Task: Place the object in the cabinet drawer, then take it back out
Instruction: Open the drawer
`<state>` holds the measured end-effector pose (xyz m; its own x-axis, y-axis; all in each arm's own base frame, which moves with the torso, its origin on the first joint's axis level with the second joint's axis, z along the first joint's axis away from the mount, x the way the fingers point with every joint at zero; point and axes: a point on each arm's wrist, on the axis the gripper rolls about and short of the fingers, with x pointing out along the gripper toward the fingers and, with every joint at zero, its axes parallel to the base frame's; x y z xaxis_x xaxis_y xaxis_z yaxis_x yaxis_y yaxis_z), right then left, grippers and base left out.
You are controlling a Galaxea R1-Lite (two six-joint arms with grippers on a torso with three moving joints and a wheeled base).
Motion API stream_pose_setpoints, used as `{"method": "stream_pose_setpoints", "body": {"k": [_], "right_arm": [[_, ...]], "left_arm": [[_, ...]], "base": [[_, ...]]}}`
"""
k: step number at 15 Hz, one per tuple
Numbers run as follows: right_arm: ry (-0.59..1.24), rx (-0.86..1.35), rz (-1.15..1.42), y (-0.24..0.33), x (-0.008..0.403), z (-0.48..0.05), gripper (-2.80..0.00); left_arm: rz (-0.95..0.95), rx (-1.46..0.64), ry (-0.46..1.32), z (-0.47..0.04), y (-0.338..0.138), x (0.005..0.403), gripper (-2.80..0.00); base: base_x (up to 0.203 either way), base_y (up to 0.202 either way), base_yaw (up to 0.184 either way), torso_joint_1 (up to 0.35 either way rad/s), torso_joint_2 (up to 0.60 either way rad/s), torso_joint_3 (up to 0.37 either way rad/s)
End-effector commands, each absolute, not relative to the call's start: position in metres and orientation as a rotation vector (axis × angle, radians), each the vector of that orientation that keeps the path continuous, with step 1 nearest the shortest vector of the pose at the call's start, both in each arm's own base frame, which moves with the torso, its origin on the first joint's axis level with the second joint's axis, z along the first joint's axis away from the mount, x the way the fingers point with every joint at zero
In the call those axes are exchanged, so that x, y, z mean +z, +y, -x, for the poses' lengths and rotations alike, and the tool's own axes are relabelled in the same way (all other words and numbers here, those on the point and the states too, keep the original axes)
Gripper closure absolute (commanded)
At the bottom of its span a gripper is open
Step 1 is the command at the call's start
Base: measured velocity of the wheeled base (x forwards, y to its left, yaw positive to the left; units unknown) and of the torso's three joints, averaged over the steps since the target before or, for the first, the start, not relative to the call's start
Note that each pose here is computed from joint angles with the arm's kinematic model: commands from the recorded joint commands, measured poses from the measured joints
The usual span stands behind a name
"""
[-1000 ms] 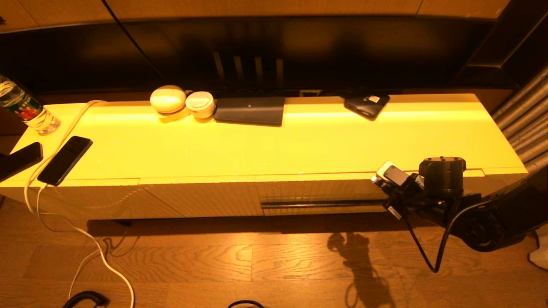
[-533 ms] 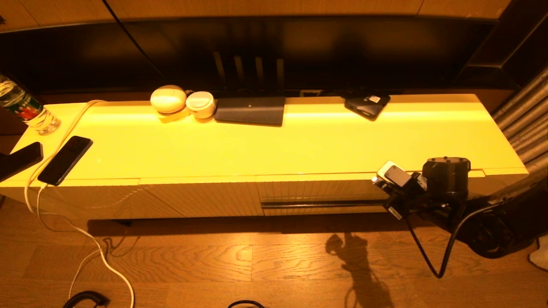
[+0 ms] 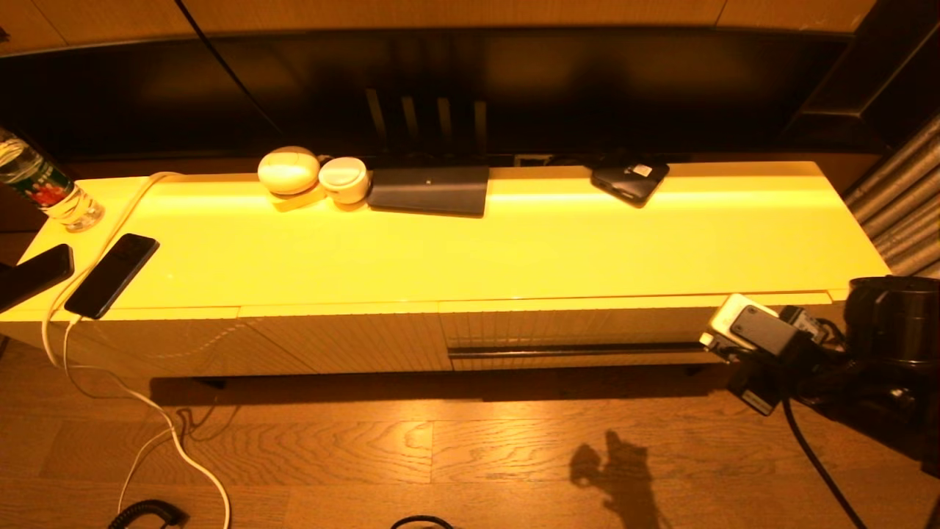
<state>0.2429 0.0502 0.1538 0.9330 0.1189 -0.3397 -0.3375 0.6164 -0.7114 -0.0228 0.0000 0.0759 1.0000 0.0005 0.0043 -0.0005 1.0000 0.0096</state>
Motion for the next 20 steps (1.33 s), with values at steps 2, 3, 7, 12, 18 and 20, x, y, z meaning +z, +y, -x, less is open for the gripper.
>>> {"method": "stream_pose_setpoints", "body": {"k": [2,3,7,12,18,20], "right_arm": [[0.227,0.266,0.900,0.035,0.181,-0.173,0.00],[0.248,0.289,0.920,0.032,0.180,-0.157,0.00],[0.338,0.545,1.140,0.028,0.154,-0.127,0.00],[0.407,0.768,1.176,0.035,0.129,-0.155,0.00],[0.393,0.958,1.180,0.052,0.083,-0.220,0.00],[0.357,0.981,1.223,0.055,0.068,-0.237,0.00]], "left_arm": [[-0.009,0.002,-0.002,0.023,0.000,0.075,0.00],[-0.009,0.002,-0.002,0.023,0.000,0.075,0.00],[-0.009,0.002,-0.003,0.023,0.000,0.075,0.00],[-0.009,0.002,-0.002,0.023,0.000,0.075,0.00],[-0.009,0.002,-0.003,0.023,0.000,0.076,0.00],[-0.009,0.002,-0.002,0.023,0.000,0.075,0.00]], "base": [[0.000,0.000,0.000,0.000,0.00,0.000],[0.000,0.000,0.000,0.000,0.00,0.000],[0.000,0.000,0.000,0.000,0.00,0.000],[0.000,0.000,0.000,0.000,0.00,0.000],[0.000,0.000,0.000,0.000,0.00,0.000],[0.000,0.000,0.000,0.000,0.00,0.000]]}}
